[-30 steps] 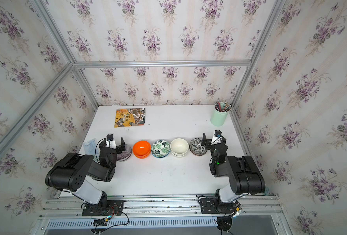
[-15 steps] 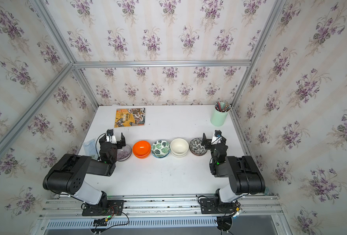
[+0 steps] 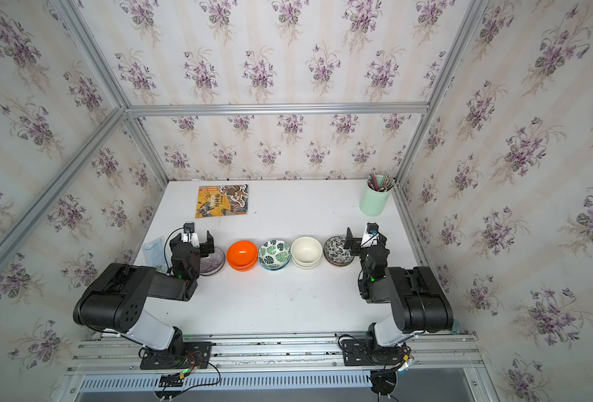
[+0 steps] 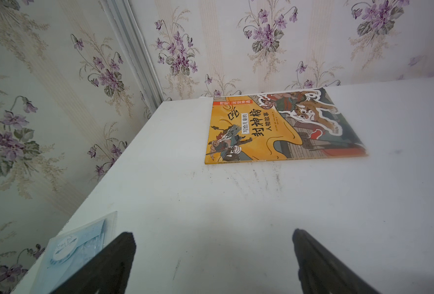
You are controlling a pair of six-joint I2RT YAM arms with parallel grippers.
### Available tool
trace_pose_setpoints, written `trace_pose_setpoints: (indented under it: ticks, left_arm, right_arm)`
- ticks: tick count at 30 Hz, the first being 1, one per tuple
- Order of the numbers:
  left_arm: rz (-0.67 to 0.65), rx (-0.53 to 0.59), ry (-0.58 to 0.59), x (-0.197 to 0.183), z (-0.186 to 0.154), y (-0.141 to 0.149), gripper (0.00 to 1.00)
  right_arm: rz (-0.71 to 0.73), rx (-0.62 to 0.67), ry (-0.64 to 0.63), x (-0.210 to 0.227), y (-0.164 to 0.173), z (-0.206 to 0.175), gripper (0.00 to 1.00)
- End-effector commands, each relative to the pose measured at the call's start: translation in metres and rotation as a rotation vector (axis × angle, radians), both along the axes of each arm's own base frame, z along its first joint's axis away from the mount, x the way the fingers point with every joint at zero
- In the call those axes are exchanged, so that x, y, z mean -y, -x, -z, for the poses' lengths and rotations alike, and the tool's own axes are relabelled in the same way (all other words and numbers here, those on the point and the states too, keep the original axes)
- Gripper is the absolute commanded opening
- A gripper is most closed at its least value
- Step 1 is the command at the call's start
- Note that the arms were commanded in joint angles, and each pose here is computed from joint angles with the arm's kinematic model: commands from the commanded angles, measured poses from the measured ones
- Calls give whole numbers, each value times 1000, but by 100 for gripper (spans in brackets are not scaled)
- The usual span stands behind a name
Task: Stack the bowls
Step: Reset both arms
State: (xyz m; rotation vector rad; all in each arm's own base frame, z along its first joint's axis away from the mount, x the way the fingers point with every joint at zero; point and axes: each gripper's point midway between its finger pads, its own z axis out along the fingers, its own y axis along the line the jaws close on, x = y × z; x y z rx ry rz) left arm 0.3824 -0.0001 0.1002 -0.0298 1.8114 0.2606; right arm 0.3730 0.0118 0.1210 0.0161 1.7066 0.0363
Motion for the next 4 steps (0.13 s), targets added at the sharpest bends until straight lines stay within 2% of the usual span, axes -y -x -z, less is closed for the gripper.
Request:
trace_pose_setpoints:
  ticks: [1,4]
  left_arm:
    - [-11,8,12,-2,-4,-4,100]
    - [-11,8,13,-2,-4,-4,100]
  right_arm:
    - [3,14,-4,0,-1,-4,100]
    - [4,13,-4,0,-1,-4,100]
